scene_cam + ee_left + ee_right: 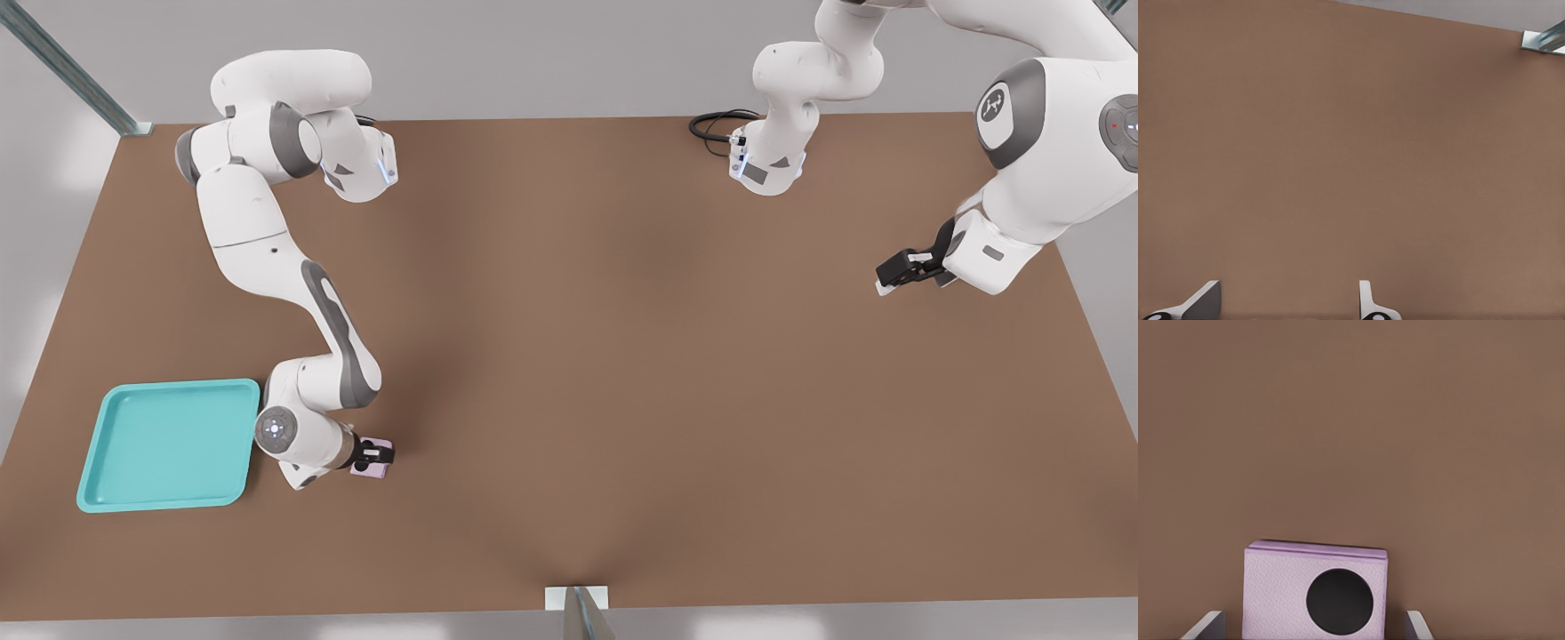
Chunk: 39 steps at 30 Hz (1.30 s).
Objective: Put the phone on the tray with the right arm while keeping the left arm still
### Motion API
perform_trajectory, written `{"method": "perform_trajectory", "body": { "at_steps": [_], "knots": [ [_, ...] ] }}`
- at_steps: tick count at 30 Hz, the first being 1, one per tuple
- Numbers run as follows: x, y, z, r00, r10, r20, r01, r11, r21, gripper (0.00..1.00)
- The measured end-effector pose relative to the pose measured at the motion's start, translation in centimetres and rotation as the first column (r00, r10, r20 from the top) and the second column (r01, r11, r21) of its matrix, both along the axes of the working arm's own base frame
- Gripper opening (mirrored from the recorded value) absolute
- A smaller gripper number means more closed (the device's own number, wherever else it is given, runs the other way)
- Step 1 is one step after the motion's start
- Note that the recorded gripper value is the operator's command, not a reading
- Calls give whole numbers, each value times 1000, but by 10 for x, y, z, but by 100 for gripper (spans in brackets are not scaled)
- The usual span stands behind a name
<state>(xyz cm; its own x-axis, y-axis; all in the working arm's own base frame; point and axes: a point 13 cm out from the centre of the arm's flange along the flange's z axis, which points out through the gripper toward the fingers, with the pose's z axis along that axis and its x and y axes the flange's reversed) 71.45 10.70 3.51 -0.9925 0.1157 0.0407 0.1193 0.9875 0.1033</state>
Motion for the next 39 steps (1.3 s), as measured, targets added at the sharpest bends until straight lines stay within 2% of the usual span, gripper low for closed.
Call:
{"method": "perform_trajectory", "body": {
  "at_steps": [4, 7, 9, 17, 21, 26, 27, 28, 32, 33, 35, 36, 39],
  "knots": [
    [1, -1, -6, 1000, -18, 4, 18, 1000, -1, 98],
    [3, -1, -6, 999, -29, 14, 29, 1000, 2, 75],
    [5, -1, -5, 999, -34, 20, 34, 999, 5, 73],
    [17, -32, 24, 997, -66, 50, 66, 998, -3, 74],
    [22, -122, 76, 991, -119, 60, 121, 992, -27, 74],
    [-9, -283, 80, 979, -200, 25, 201, 978, -49, 75],
    [-17, -307, 80, 979, -203, 21, 204, 978, -51, 79],
    [-24, -325, 78, 980, -199, 15, 200, 978, -54, 100],
    [-35, -339, 72, 992, -122, -5, 122, 991, -53, 100],
    [-30, -336, 79, 995, -96, 6, 97, 994, -52, 100],
    [5, -314, 148, 995, -14, 96, 22, 996, -81, 100],
    [23, -279, 203, 988, 53, 145, -37, 994, -108, 100],
    [24, -125, 348, 941, 253, 227, -220, 962, -161, 100]
  ]
}}
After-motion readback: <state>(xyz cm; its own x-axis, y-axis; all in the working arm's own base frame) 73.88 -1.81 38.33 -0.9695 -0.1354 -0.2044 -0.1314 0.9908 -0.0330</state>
